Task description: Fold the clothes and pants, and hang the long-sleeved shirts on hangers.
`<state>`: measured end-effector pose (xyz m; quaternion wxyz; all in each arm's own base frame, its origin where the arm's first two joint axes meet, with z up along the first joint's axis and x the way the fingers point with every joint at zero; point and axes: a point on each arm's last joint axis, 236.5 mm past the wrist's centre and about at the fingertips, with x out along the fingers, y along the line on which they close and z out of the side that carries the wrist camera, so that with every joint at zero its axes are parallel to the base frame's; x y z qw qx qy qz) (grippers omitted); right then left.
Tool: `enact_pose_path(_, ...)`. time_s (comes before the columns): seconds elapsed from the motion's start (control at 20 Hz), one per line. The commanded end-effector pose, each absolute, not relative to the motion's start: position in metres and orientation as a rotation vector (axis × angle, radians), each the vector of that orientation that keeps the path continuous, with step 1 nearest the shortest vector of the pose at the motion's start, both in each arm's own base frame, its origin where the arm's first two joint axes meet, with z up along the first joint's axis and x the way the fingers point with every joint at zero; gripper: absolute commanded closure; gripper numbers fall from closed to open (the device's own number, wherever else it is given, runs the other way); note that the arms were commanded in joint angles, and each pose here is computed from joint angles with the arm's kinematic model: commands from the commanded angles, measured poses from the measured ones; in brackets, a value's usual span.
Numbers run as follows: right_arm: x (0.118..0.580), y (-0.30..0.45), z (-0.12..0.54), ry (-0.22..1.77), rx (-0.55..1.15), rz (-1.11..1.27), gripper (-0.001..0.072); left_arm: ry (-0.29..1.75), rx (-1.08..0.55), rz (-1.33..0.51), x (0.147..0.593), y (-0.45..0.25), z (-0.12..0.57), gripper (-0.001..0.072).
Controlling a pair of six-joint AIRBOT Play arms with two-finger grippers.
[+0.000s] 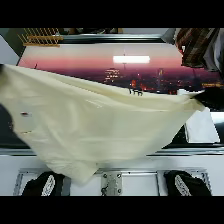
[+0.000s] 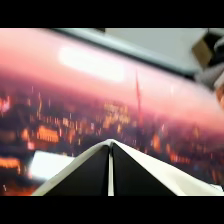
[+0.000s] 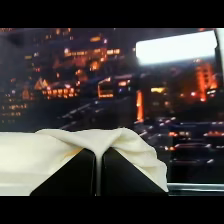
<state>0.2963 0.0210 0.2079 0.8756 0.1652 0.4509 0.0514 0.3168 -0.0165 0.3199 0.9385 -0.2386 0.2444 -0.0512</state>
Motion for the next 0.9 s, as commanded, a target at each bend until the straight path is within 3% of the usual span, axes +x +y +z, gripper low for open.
enact_pose_path(0.0, 0.350, 0.030, 0.120, 1.146, 0.273, 0.110, 0.0704, 0.774, -0.487, -0.098, 0.384, -0.020, 0.192, 0.0701)
enact_pose_path(0.2, 0.447, 0.036, 0.064, 1.062, 0.289, 0.078, 0.0704, 0.835, -0.463, -0.085, 0.467, -0.022, 0.112, 0.0701)
enact_pose_path(0.45, 0.501, 0.028, 0.047, 0.949, 0.325, 0.045, 0.0691, 0.913, -0.487, -0.081, 0.516, -0.015, 0.074, 0.0696)
enact_pose_path(0.5, 0.503, 0.027, 0.049, 0.935, 0.328, 0.044, 0.0681, 0.943, -0.485, -0.089, 0.517, -0.017, 0.069, 0.0447)
enact_pose_path(0.55, 0.505, 0.026, 0.054, 0.919, 0.327, 0.044, 0.0538, 0.959, -0.482, -0.094, 0.518, -0.017, 0.069, 0.0147)
enact_pose_path(0.6, 0.506, 0.022, 0.063, 0.896, 0.329, 0.039, 0.0256, 0.960, -0.483, -0.094, 0.519, -0.013, 0.075, 0.0093)
enact_pose_path(0.65, 0.506, 0.017, 0.075, 0.866, 0.329, 0.032, 0.0093, 0.956, -0.480, -0.092, 0.517, -0.007, 0.085, 0.0093)
enact_pose_path(0.85, 0.468, 0.005, 0.139, 0.799, 0.265, 0.055, 0.0103, 0.947, -0.492, -0.013, 0.469, 0.030, 0.101, 0.0093)
